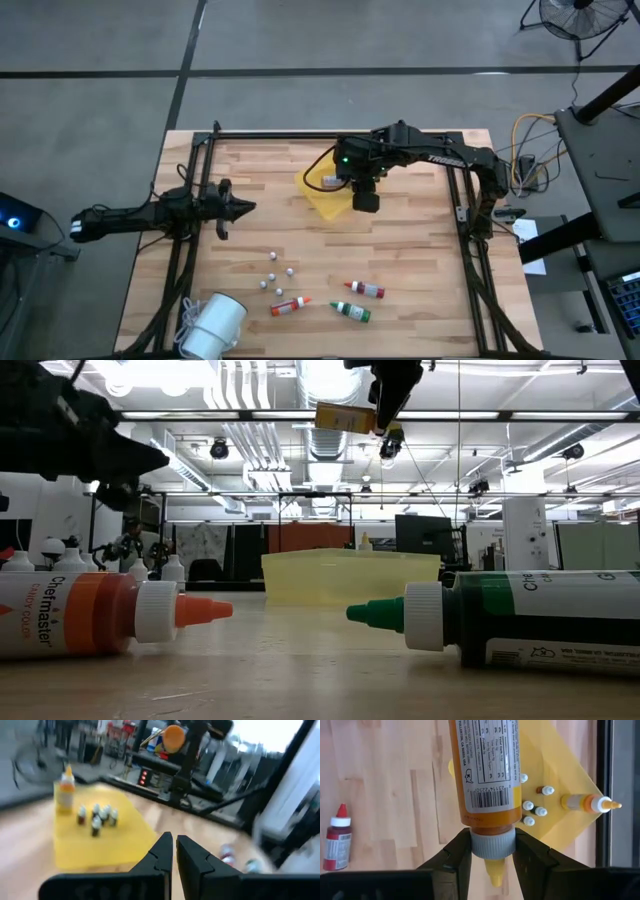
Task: Pick & Place food coloring
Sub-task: Put the large yellow food coloring bottle into the yellow bin
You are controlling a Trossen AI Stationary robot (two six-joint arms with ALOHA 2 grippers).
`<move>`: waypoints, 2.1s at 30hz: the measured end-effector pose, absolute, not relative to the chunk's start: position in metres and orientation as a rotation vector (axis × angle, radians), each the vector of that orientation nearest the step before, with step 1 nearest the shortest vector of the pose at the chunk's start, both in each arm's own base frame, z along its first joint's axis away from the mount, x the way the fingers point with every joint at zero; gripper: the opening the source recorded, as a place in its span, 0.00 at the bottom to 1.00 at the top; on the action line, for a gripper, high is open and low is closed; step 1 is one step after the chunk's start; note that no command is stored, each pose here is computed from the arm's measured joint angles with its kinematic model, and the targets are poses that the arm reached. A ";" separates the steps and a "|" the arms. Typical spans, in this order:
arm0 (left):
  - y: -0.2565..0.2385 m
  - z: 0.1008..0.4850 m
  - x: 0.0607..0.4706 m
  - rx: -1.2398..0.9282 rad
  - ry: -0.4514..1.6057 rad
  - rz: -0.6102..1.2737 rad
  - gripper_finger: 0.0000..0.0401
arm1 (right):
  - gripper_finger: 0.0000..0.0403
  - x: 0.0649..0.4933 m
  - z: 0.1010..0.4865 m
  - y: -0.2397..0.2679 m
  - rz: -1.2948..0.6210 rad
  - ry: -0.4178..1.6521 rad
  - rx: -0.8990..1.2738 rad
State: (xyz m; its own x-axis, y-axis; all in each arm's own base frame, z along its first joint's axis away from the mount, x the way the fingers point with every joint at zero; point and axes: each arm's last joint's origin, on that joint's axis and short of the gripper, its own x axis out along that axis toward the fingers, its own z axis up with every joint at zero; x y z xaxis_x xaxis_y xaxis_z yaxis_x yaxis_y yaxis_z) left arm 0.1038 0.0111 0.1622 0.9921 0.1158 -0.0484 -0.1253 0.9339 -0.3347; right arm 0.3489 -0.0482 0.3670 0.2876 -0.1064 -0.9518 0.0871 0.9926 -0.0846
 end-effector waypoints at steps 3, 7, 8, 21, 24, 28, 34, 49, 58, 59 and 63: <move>0.011 0.163 0.104 -0.466 0.009 0.131 0.00 | 0.27 0.348 0.367 -0.048 -0.138 1.277 -0.003; 0.011 0.165 0.104 -0.531 -0.016 0.129 0.00 | 0.27 0.348 0.367 -0.048 -0.131 1.284 0.011; 0.011 0.165 0.104 -0.537 -0.015 0.130 0.00 | 0.27 0.348 0.367 -0.048 -0.134 1.284 0.015; 0.012 0.171 0.103 -0.698 -0.072 0.127 0.06 | 0.27 0.347 0.366 -0.047 -0.158 1.286 0.050; 0.012 0.180 0.102 -0.699 -0.106 0.125 0.16 | 0.27 0.347 0.366 -0.047 -0.159 1.286 0.051; 0.013 0.183 0.102 -0.701 -0.124 0.156 0.35 | 0.27 0.347 0.366 -0.047 -0.159 1.286 0.051; 0.014 0.184 0.102 -0.731 -0.138 0.175 0.58 | 0.27 0.347 0.366 -0.047 -0.156 1.286 0.049; 0.013 0.266 0.112 -0.539 -0.120 0.142 0.63 | 0.27 0.348 0.366 -0.047 -0.140 1.286 0.051; 0.016 0.316 0.144 -0.353 -0.041 0.139 0.63 | 0.27 0.348 0.366 -0.046 -0.118 1.284 0.065; 0.017 0.320 0.148 -0.334 -0.036 0.140 0.63 | 0.27 0.348 0.366 -0.046 -0.118 1.284 0.064; 0.018 0.327 0.163 -0.281 -0.004 0.144 0.63 | 0.27 0.348 0.366 -0.046 -0.109 1.284 0.052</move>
State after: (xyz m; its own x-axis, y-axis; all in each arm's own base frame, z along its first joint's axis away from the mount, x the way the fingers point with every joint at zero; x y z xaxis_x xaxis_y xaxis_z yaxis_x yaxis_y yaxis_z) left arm 0.1629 0.0180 0.3269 0.9897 0.1426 -0.0164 -0.1415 0.9505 -0.2765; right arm 0.3476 -0.0463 0.3662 0.2782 -0.0519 -0.9591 0.1100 0.9937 -0.0218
